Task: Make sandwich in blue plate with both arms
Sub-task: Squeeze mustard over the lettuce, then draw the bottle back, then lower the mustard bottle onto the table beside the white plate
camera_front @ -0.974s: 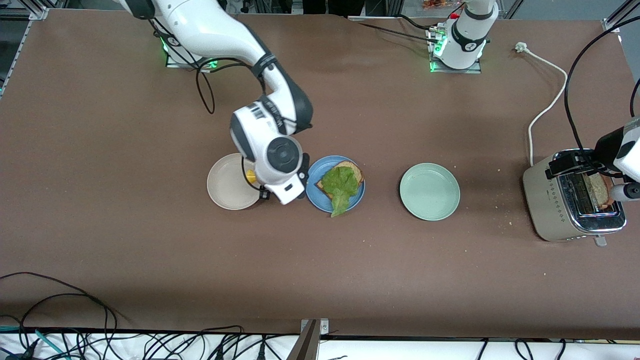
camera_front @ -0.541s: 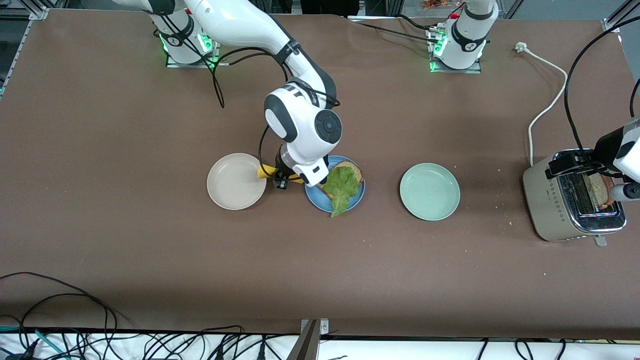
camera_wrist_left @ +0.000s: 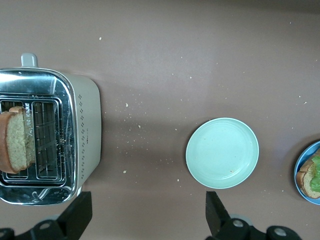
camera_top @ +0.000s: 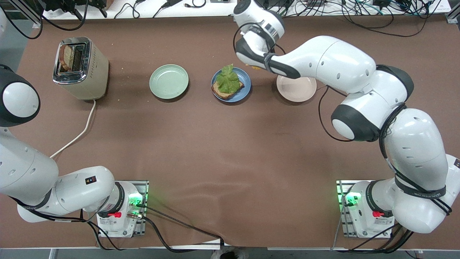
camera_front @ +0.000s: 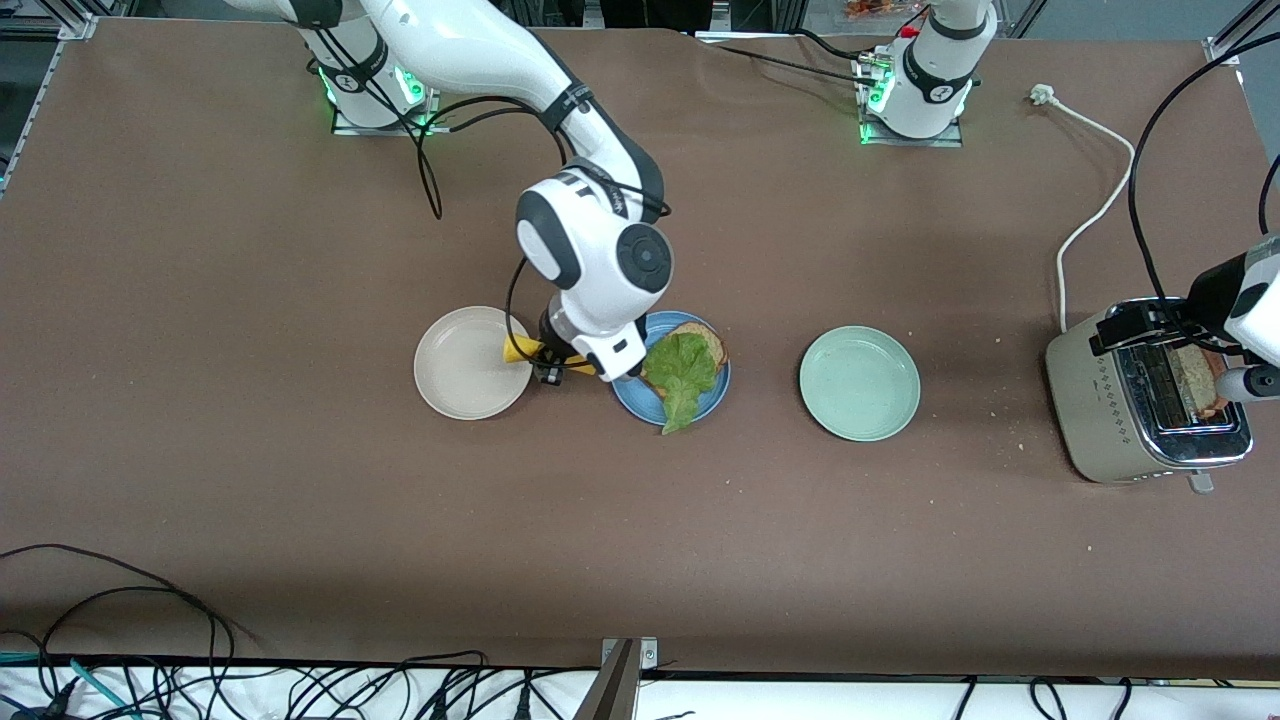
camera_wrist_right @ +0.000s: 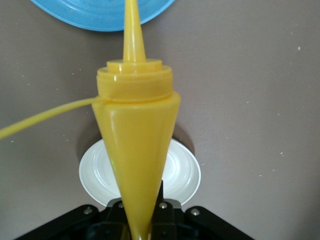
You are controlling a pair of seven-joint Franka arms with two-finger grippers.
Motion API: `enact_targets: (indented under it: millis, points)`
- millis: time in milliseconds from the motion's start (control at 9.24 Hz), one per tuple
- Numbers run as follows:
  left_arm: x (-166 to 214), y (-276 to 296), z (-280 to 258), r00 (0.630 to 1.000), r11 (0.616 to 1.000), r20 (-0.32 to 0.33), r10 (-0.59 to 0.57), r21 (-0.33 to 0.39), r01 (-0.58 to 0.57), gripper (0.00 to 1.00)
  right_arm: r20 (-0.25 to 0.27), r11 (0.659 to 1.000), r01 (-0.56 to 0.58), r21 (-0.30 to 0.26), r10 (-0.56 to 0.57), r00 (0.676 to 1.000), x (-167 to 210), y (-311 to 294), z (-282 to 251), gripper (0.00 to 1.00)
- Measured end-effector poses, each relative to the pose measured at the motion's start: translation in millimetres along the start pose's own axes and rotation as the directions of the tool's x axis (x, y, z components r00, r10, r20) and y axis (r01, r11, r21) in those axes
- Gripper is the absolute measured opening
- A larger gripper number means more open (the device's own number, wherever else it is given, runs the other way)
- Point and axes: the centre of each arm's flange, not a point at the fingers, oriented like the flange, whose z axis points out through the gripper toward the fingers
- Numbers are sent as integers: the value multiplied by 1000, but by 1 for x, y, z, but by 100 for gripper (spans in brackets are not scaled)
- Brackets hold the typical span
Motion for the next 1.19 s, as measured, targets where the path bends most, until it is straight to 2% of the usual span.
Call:
enact_targets:
  millis: [216,325,433,649,866,974,1082,1191]
  points:
    - [1,-14,-1,1000,1000,-2,-22,0,22,100,-113,992,-32,119,45,993,-52,38,-1,13]
    - [2,-30,-3,999,999,-6,-46,0,46,100,-177,979,-23,203,60,982,-90,59,4,13]
    - [2,-49,-4,997,997,-10,-73,9,73,100,-248,961,-3,277,74,966,-125,77,11,13]
    - [3,-78,0,999,995,-6,-37,98,38,100,-406,910,91,404,89,910,-185,105,39,13]
    - [15,-111,14,999,993,-36,-30,115,34,100,-542,870,212,445,73,837,-242,124,71,13]
    - [21,-141,28,998,993,-42,-41,105,45,100,-618,850,286,442,58,784,-268,130,86,13]
    - [27,-170,46,997,993,-46,-64,93,68,100,-695,830,358,428,49,717,-291,132,103,13]
    - [32,-194,64,995,992,-57,-87,82,92,98,-772,816,420,397,49,634,-311,133,126,13]
